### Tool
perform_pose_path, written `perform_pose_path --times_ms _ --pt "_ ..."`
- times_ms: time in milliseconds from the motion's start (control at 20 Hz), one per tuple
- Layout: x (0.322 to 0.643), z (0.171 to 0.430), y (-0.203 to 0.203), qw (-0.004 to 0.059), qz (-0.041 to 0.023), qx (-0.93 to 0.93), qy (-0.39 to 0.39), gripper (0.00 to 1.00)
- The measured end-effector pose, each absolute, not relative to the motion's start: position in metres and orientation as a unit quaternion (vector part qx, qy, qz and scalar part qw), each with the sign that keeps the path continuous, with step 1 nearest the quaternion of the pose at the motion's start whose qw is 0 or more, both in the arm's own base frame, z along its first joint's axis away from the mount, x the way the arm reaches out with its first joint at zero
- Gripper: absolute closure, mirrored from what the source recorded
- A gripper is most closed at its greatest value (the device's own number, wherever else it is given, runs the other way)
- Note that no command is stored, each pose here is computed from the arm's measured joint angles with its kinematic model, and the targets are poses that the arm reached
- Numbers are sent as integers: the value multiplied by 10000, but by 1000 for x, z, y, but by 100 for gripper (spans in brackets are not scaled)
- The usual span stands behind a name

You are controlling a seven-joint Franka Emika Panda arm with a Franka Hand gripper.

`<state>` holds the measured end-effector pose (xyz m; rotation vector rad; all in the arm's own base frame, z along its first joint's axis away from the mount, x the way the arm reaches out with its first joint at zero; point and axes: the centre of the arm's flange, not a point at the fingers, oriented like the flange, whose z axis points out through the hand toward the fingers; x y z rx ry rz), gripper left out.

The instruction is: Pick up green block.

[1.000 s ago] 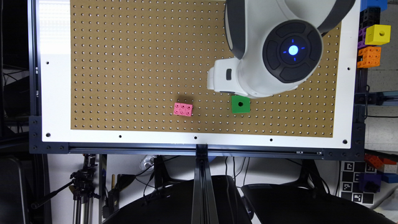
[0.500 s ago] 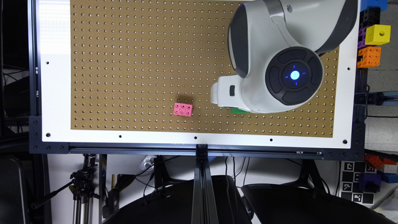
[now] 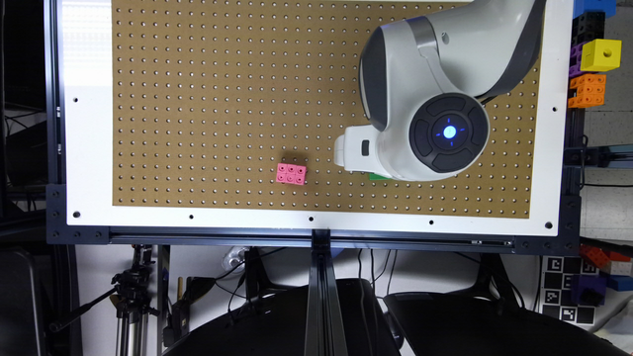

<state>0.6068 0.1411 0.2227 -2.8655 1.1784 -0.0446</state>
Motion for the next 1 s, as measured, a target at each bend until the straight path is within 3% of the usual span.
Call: perform_pose_path --times_ms 350,600,1000 --pt "613 224 142 249 -188 -9243 3804 0" --pt "615 206 143 216 -126 -9243 3808 0" --pt "622 187 145 212 -101 -9241 3814 0"
